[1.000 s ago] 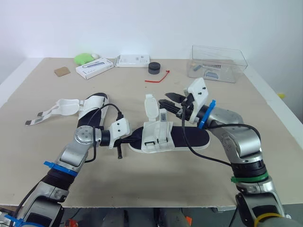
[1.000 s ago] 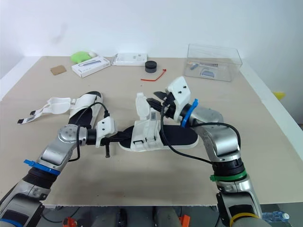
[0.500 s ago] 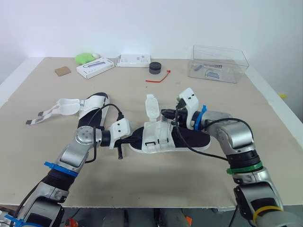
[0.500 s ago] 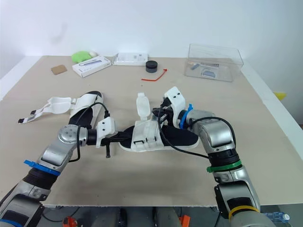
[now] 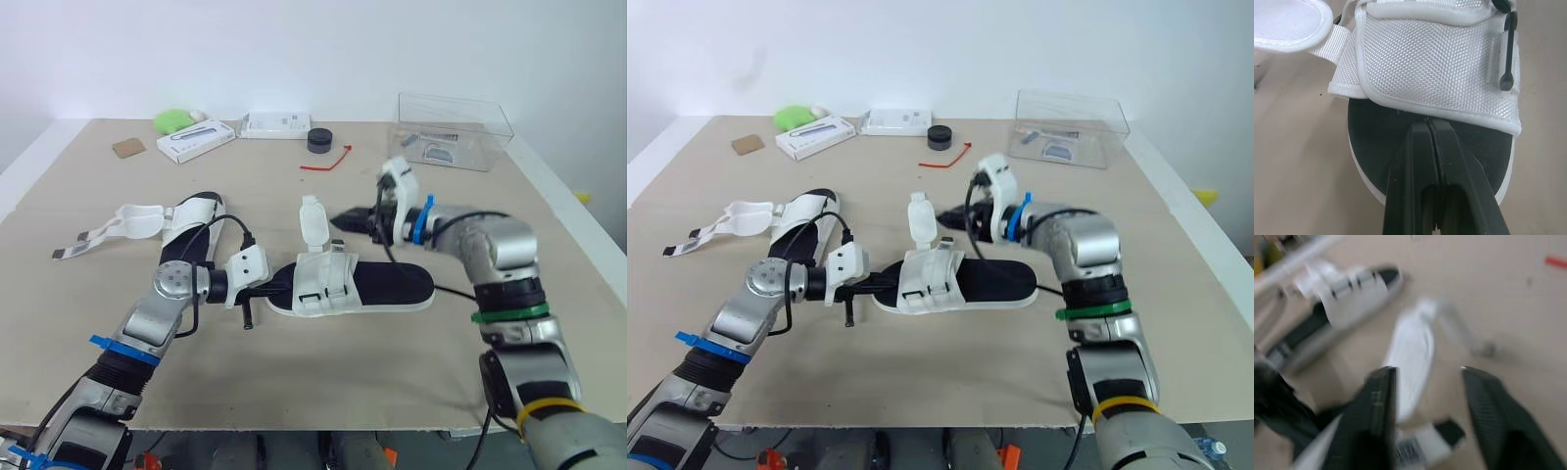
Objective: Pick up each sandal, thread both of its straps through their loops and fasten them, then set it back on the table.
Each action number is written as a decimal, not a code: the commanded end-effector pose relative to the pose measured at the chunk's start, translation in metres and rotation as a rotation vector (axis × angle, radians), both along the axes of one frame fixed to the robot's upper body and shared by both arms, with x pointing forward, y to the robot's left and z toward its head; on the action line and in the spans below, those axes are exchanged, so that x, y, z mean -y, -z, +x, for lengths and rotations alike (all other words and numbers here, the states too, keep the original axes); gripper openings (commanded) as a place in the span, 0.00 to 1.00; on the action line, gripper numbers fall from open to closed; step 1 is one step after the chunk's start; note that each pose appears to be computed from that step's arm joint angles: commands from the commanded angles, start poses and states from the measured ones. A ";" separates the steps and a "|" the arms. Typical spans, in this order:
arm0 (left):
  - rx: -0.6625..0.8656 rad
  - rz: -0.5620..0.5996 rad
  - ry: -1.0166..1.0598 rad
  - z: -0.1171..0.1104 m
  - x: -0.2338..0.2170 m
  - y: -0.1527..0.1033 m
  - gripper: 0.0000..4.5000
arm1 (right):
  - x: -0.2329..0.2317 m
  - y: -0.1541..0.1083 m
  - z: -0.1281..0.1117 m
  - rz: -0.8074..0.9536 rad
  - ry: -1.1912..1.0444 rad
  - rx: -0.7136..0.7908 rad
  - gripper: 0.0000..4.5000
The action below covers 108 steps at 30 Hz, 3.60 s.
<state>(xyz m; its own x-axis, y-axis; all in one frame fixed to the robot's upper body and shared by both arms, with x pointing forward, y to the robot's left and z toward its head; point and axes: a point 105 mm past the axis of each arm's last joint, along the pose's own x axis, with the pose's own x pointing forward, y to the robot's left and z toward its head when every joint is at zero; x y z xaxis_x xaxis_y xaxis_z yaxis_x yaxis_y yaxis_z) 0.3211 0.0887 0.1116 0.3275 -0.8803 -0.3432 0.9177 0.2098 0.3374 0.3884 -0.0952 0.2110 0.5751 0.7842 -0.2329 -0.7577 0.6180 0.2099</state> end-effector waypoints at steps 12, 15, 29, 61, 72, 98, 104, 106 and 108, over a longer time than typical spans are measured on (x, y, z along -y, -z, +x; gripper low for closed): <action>-0.026 0.052 0.011 -0.006 0.000 0.014 0.00 | -0.022 0.008 0.006 0.188 -0.080 -0.279 0.98; -0.024 0.053 0.012 -0.006 0.000 0.014 0.00 | -0.033 0.009 0.007 0.191 -0.108 -0.294 0.98; -0.020 0.055 -0.013 -0.009 -0.004 0.014 0.00 | -0.073 -0.016 0.016 0.387 -0.201 -0.363 0.98; -0.030 0.048 -0.014 -0.006 -0.001 0.015 0.00 | -0.065 -0.031 0.021 0.164 -0.232 -0.011 0.01; -0.038 0.043 -0.025 -0.006 -0.005 0.015 0.00 | -0.083 -0.043 -0.075 -0.107 -0.540 1.098 0.01; -0.066 0.006 -0.023 -0.005 0.003 0.013 0.00 | -0.068 0.037 -0.107 -0.614 -1.108 1.680 0.01; -0.111 -0.001 0.000 -0.011 0.004 0.013 0.00 | -0.062 0.037 -0.098 -0.656 -1.122 1.695 0.01; -0.112 0.004 -0.003 -0.012 0.003 0.014 0.00 | -0.060 0.040 -0.096 -0.659 -1.129 1.695 0.01; -0.116 0.009 -0.007 -0.012 0.002 0.015 0.00 | -0.059 0.041 -0.095 -0.663 -1.135 1.695 0.01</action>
<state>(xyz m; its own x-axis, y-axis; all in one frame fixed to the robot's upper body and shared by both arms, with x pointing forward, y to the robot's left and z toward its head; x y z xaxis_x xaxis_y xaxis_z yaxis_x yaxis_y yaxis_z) 0.3166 0.0842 0.1117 0.3247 -0.8859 -0.3312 0.9312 0.2381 0.2759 0.2908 -0.0343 0.1622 -0.0734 0.8900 -0.4501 0.0232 -0.4496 -0.8929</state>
